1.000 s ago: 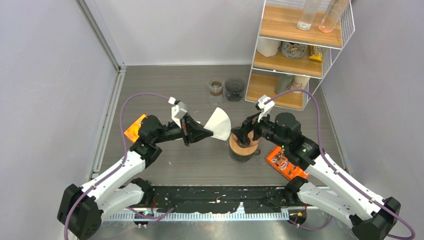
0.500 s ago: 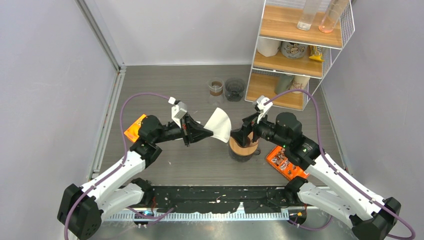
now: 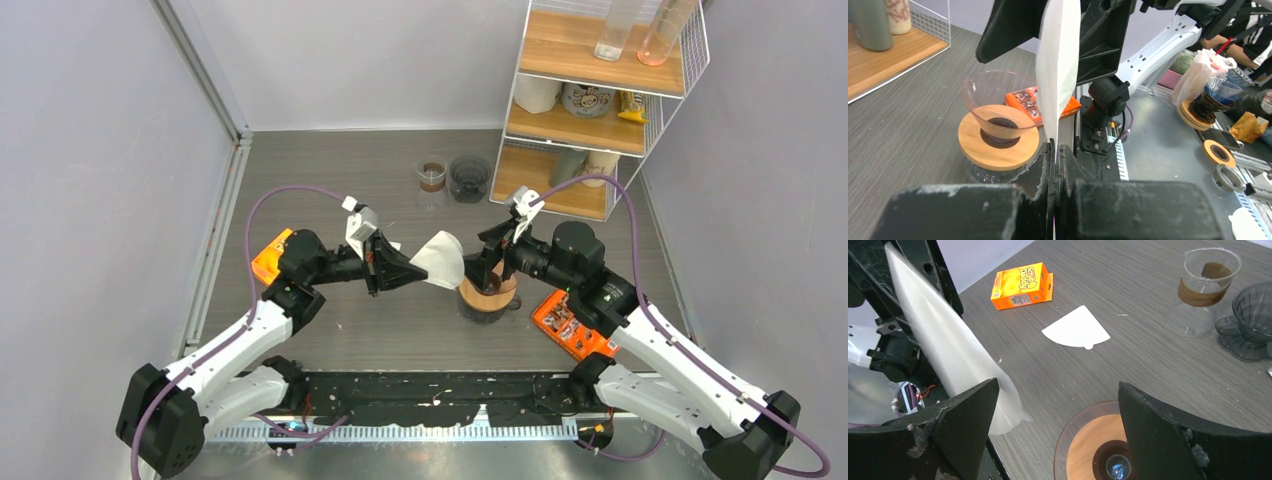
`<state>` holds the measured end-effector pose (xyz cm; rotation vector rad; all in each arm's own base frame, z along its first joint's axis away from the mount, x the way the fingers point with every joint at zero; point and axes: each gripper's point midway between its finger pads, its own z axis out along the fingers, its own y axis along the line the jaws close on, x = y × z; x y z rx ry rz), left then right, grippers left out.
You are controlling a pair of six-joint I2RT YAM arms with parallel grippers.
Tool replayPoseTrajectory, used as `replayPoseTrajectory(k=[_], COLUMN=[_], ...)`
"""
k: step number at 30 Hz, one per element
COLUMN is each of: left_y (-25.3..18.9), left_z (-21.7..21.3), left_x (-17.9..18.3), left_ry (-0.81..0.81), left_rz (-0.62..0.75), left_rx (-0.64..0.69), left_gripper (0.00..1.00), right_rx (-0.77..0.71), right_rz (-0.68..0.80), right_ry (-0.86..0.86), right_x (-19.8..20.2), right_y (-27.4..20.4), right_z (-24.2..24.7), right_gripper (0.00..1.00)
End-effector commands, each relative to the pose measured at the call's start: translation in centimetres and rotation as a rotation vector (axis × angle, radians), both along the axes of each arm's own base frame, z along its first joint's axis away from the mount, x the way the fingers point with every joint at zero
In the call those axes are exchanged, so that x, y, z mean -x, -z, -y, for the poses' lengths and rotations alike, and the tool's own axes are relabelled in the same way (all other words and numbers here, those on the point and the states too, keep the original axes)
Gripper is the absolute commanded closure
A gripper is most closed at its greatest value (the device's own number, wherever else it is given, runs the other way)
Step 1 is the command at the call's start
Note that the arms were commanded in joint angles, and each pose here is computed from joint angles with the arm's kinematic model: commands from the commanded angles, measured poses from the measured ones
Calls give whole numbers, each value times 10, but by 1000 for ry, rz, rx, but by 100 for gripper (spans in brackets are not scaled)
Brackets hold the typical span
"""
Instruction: Place the coffee filter in the dripper
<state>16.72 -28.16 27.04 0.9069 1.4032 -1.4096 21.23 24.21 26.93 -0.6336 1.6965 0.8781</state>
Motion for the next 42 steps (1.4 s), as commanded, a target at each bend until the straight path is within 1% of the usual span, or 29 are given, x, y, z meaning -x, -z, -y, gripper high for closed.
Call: replayPoseTrajectory(k=[1,7,8,12,13,20,22,27,30,31,32,33,37,40,42], left_y=[-23,-24,-25,-26,-26,-29,-30,-29,-29,-29,-29,-29,-30,-31,-31], left_z=[0,-1,-1,-2,-2,-2,-2,-2,-2,-2,-2,-1,-1,0,0], left_x=[11,15,17,22,24,32,32,31,30,28,28,27,25,23,22], left_ry=[69,83,91,120,129,173,176,165,155,150,147,142,135,122,119], left_rz=[91,110,115,132,133,152,154,154,152,150,146,145,143,138,136], left_rx=[49,55,56,59,60,76,79,82,84,85,85,86,95,101,103], left_gripper=[100,100,100,100,100,100,100,100,100,100,100,100,100,100,100], right_rx=[-82,-66,-66,-58,-71,-99,-110,-134,-163,-167,-172,-178,-196,-199,-203], right_rz=[75,83,86,98,120,96,88,80,93,98,99,94,88,93,91], right_ry=[-34,-130,-169,-284,-300,-426,-450,-478,-488,-498,-507,-528,-591,-642,-672], right_x=[-1,10,15,31,32,44,47,52,56,59,61,65,75,81,85], right_y=[-38,-34,-34,-31,-36,-39,-40,-43,-47,-49,-50,-51,-53,-53,-53], right_z=[-8,-18,-21,-29,-31,-44,-47,-48,-48,-47,-47,-47,-49,-51,-52], right_gripper=[4,0,3,7,7,18,23,42,49,54,56,61,71,83,87])
